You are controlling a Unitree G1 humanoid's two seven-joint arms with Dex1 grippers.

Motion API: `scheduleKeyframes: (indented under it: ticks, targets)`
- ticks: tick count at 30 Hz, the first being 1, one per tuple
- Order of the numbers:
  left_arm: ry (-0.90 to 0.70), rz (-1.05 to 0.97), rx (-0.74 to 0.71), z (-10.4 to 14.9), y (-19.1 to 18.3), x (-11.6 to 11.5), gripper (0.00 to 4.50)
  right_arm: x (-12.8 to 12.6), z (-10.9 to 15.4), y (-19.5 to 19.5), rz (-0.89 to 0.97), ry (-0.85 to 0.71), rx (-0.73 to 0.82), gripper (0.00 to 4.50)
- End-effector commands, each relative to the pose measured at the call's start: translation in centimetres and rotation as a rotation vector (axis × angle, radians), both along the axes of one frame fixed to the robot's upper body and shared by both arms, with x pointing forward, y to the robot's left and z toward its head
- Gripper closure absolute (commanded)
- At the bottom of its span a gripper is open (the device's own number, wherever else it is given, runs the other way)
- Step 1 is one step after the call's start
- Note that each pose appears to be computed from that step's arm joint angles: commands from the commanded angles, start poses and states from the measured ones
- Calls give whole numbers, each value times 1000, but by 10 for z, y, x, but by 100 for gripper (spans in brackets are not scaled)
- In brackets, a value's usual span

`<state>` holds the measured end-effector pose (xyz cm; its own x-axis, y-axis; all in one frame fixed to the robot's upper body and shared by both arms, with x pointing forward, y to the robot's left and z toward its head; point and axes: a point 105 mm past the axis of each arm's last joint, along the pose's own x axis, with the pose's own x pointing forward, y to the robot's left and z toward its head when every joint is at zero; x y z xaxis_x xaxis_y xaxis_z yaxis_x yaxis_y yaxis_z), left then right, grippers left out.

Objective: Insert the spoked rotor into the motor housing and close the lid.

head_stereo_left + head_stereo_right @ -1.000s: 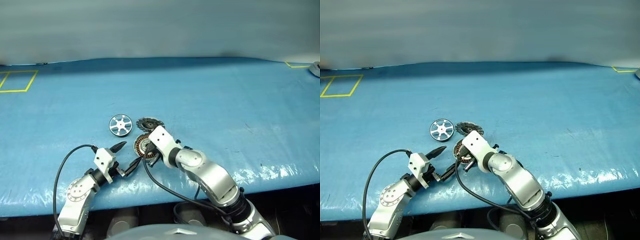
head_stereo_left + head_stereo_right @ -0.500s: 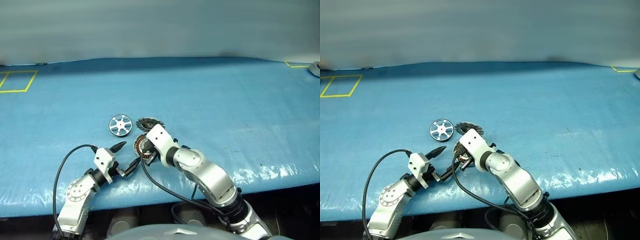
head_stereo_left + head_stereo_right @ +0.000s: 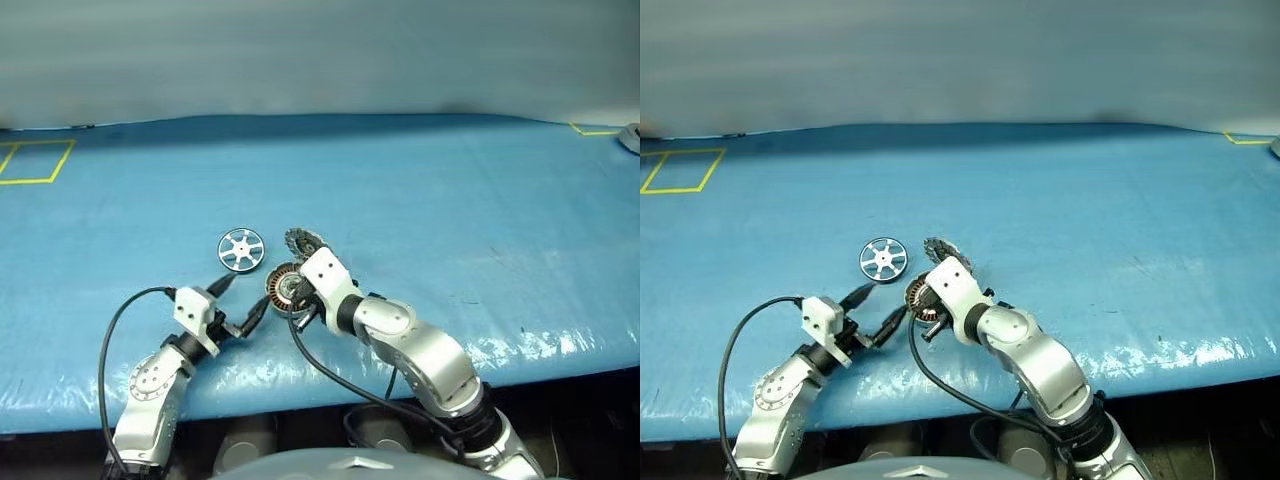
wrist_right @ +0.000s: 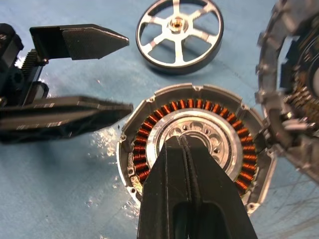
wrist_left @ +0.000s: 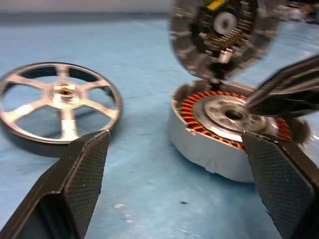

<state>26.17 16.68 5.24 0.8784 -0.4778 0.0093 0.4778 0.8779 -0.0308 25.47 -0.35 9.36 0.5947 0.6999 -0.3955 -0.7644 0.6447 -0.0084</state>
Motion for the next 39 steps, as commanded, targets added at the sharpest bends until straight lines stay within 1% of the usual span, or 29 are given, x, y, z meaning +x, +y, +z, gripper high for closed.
scheduleKeyframes:
  ticks: [1, 5, 8, 9, 11, 12, 15, 18, 21, 22, 23, 24, 26, 31, 39]
  targets:
    - [-35, 90, -9, 32, 12, 15, 0, -6, 21, -4, 15, -45, 53, 447]
    - [6, 47, 76, 51, 6, 26, 0, -8, 19, -14, 1, -45, 23, 447]
    - [33, -23, 166, 55, 1, 29, 0, -8, 14, -20, -20, -34, 0, 447]
    - [55, -70, 213, 52, 0, 28, 0, -8, 12, -21, -24, -32, -3, 447]
    - [109, -154, 371, 41, 1, 26, 0, -8, 10, -25, -33, -31, -9, 447]
    - [130, -186, 426, 36, 2, 26, 0, -9, 10, -27, -36, -32, -9, 447]
    - [155, -251, 508, 34, 7, 29, 0, -10, 7, -33, -40, -42, -14, 447]
    - [134, -287, 607, 39, 14, 40, 57, -13, 2, -41, -45, -46, -21, 450]
    - [103, -295, 646, 47, 17, 49, 158, -14, -3, -46, -54, -47, -34, 450]
    - [88, -307, 658, 51, 16, 52, 184, -14, -4, -47, -61, -46, -33, 450]
    - [76, -322, 674, 54, 15, 54, 227, -15, -5, -48, -68, -43, -31, 450]
    - [59, -337, 703, 57, 15, 57, 255, -16, -8, -49, -72, -46, -45, 450]
    - [36, -364, 747, 61, 14, 61, 255, -17, -10, -50, -77, -47, -51, 450]
    - [24, -437, 830, 60, 12, 69, 255, -21, -9, -47, -64, -51, -19, 450]
    - [81, -559, 963, 52, 17, 81, 255, -25, -6, -44, -45, -96, 77, 450]
